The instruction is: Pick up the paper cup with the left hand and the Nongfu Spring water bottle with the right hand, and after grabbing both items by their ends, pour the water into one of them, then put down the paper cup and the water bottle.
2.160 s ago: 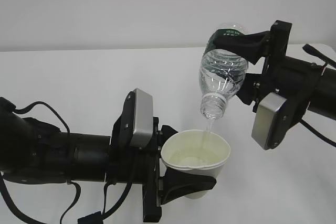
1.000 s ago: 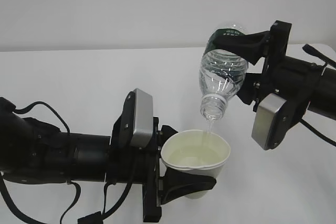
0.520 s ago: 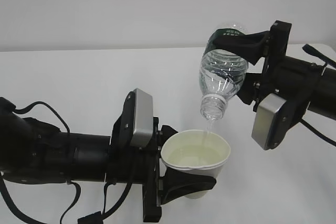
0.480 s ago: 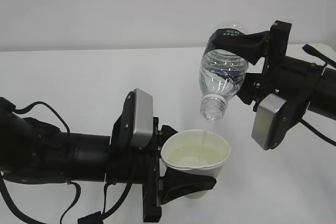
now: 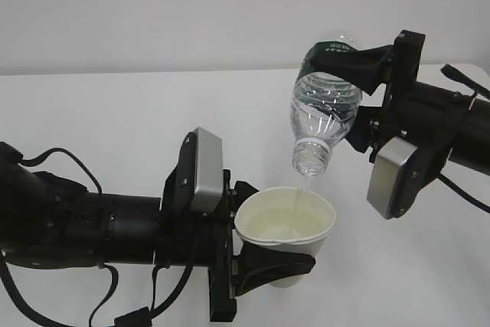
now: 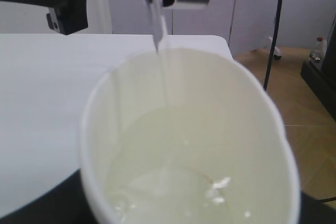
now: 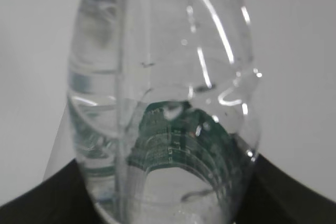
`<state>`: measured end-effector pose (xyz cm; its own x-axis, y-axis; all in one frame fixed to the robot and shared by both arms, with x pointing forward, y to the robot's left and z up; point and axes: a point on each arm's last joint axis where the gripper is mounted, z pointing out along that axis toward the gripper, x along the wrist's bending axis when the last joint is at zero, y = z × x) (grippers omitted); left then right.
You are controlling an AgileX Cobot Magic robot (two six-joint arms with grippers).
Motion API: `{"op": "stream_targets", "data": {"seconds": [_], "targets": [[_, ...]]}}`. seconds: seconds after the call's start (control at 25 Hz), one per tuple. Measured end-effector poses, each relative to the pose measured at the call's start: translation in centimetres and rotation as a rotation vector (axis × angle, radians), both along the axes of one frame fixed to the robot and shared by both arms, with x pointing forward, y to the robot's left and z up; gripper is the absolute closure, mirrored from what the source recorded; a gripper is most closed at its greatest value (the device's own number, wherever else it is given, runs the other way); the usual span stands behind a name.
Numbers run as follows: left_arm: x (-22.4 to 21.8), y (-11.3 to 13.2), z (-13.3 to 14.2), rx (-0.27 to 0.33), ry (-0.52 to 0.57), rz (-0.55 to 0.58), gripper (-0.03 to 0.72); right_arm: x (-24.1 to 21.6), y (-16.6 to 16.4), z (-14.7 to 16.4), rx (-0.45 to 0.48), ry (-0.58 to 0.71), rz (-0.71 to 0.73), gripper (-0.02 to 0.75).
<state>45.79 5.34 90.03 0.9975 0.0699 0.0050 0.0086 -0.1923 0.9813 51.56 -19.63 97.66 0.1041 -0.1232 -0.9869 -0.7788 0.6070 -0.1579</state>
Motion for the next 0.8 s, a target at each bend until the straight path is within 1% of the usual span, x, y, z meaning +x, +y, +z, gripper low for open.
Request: {"op": "stream_targets", "data": {"seconds": [0.8], "targets": [[0.02,0.00,0.01,-0.001,0.001,0.002,0.279,-0.01,0.01,0.04,0.001,-0.005,0.002,0.266]]}}
